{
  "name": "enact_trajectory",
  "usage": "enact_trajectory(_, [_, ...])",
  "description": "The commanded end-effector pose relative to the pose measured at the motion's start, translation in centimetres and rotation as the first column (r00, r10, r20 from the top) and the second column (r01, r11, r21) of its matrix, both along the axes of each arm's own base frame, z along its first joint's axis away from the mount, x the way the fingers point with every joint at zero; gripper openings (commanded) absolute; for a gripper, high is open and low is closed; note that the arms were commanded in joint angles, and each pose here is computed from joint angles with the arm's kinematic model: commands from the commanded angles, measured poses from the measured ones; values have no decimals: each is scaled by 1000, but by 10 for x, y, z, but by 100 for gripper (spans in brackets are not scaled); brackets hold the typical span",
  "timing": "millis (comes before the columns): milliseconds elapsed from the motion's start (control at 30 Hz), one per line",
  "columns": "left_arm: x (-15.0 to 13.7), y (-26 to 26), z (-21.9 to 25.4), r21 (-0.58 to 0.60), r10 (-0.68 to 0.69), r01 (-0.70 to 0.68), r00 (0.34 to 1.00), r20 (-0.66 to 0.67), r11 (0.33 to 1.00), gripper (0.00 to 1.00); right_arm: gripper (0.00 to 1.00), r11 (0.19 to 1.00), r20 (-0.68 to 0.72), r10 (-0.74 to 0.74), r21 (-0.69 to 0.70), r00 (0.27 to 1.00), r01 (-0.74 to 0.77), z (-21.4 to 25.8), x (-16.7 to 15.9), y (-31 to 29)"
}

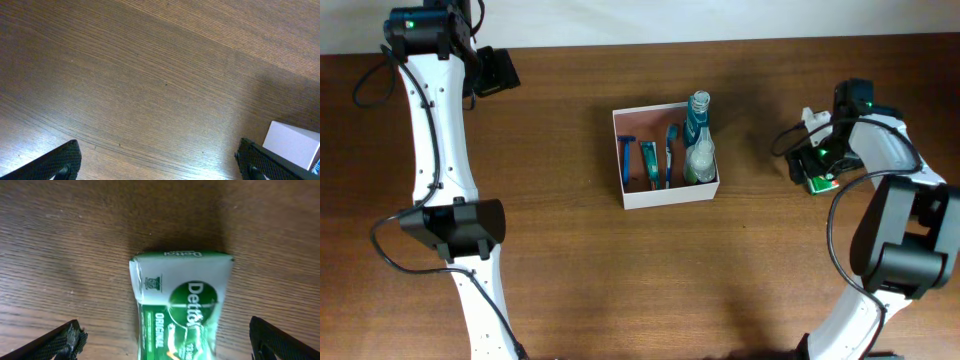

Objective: Pack container
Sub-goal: 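Lower the right gripper and grasp the Dettol soap bar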

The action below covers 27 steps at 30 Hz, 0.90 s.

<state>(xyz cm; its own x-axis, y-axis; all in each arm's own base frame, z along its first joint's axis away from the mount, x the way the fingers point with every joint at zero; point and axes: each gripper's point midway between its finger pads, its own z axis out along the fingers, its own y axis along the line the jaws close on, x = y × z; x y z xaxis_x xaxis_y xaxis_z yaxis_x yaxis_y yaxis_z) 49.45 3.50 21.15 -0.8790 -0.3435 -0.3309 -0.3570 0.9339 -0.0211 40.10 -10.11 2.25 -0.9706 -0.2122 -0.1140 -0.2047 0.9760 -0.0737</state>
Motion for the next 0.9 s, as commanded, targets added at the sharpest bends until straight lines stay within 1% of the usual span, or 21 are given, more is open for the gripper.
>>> enact_trajectory(0, [0, 3, 9, 10, 1, -2, 1000, 25, 1000, 100, 99, 1000, -54, 18, 17, 998, -18, -22, -6, 5])
enact_trajectory(367, [0, 3, 9, 10, 1, -2, 1000, 25, 1000, 99, 100, 1000, -47, 21, 15, 999, -21, -28, -2, 4])
enact_trajectory(433, [0, 3, 9, 10, 1, -2, 1000, 25, 1000, 99, 93, 1000, -46, 21, 15, 999, -21, -28, -2, 4])
enact_trajectory(467, [0, 3, 9, 10, 1, -2, 1000, 25, 1000, 99, 87, 1000, -46, 21, 15, 999, -20, -28, -2, 4])
enact_trajectory(500, [0, 3, 9, 10, 1, -2, 1000, 25, 1000, 99, 72, 1000, -46, 21, 15, 999, -20, -28, -2, 4])
enact_trajectory(533, [0, 3, 9, 10, 1, -2, 1000, 25, 1000, 99, 67, 1000, -46, 21, 15, 999, -20, -28, -2, 4])
enact_trajectory(733, [0, 3, 9, 10, 1, -2, 1000, 25, 1000, 99, 52, 1000, -39, 19, 13, 999, -18, -26, 0, 3])
enact_trajectory(867, [0, 3, 9, 10, 1, -2, 1000, 25, 1000, 99, 42, 999, -3, -34, 12, 999, 34, -14, 13, 0])
